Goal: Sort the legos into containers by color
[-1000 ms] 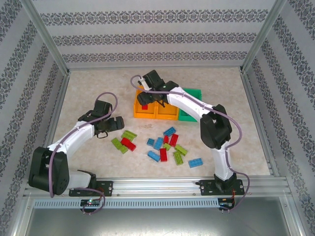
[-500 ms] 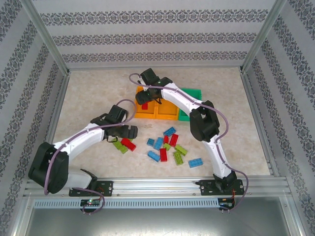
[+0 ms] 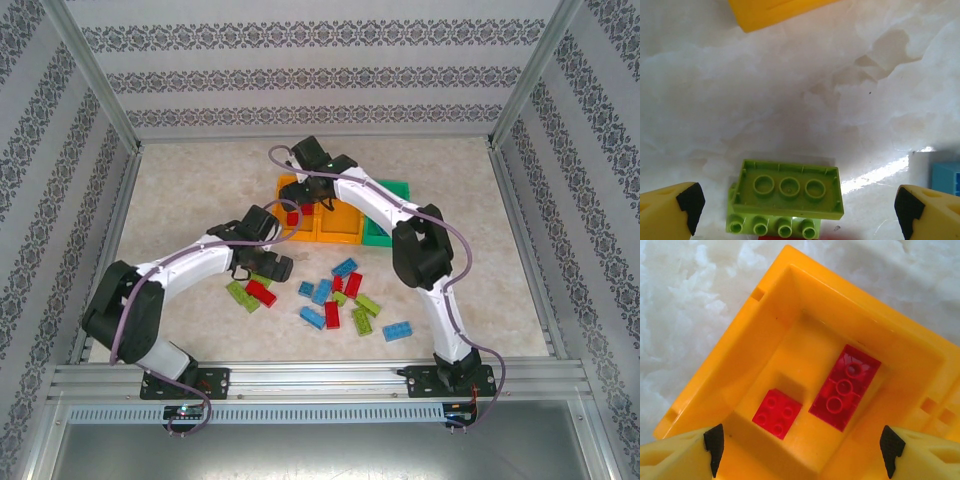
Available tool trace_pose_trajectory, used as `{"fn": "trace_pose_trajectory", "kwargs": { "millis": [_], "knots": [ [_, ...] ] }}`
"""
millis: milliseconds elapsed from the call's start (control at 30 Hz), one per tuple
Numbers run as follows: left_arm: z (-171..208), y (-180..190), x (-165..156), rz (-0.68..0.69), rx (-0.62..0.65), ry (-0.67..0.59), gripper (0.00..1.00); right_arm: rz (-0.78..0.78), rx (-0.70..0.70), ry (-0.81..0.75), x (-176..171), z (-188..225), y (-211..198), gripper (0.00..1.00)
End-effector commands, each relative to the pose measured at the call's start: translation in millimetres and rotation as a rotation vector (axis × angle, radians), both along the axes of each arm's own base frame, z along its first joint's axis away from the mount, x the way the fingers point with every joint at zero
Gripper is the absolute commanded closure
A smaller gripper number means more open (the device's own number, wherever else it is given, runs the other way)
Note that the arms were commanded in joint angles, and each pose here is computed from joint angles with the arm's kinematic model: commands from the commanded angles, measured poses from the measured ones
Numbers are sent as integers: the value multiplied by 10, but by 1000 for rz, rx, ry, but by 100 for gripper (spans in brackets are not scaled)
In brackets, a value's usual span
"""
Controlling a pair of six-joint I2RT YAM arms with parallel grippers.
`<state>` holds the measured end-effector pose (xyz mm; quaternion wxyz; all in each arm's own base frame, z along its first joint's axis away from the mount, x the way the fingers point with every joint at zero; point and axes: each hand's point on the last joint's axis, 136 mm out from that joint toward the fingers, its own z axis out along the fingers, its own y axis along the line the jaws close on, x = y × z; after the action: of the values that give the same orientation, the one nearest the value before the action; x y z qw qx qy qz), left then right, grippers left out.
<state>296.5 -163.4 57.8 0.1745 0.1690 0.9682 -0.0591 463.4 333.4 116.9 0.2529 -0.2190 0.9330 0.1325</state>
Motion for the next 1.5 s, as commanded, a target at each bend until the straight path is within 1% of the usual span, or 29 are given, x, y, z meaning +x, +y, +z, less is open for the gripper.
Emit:
{"fn": "trace_pose_trajectory", "kwargs": {
  "millis": [0,200,333,467,633,733,933,1000,1100,1267,1333,1467],
  "knots": [
    [-50,-4,-81,-52,43,48,0,-33,81,-74,-8,553,-97,16],
    [-140,18,-133,-55,67,102,0,-94,108,-86,-35,705,-400,15],
    [-158,16,-109,-58,78,107,0,-134,98,-97,-38,732,-602,15],
    [-206,11,-114,-63,92,140,4,-165,89,-97,-65,739,-772,15],
    [-227,26,-127,-61,101,149,9,-213,80,-101,-91,748,-1013,15],
    [-222,60,-121,-55,125,149,9,-242,85,-102,-98,762,-1136,15],
    [-263,49,-124,-59,129,164,11,-276,88,-104,-121,765,-1294,14],
    [-274,47,-118,-58,135,167,13,-287,87,-105,-122,764,-1337,14],
    [-275,25,-108,-57,126,166,20,-300,90,-105,-134,771,-1400,15],
    [-276,1,-88,-54,121,167,26,-323,83,-108,-168,768,-1523,15],
    [-298,10,-101,-52,127,176,26,-334,82,-106,-183,763,-1580,14],
    [-323,34,-119,-48,142,184,22,-364,88,-107,-209,773,-1714,14]
  ]
}}
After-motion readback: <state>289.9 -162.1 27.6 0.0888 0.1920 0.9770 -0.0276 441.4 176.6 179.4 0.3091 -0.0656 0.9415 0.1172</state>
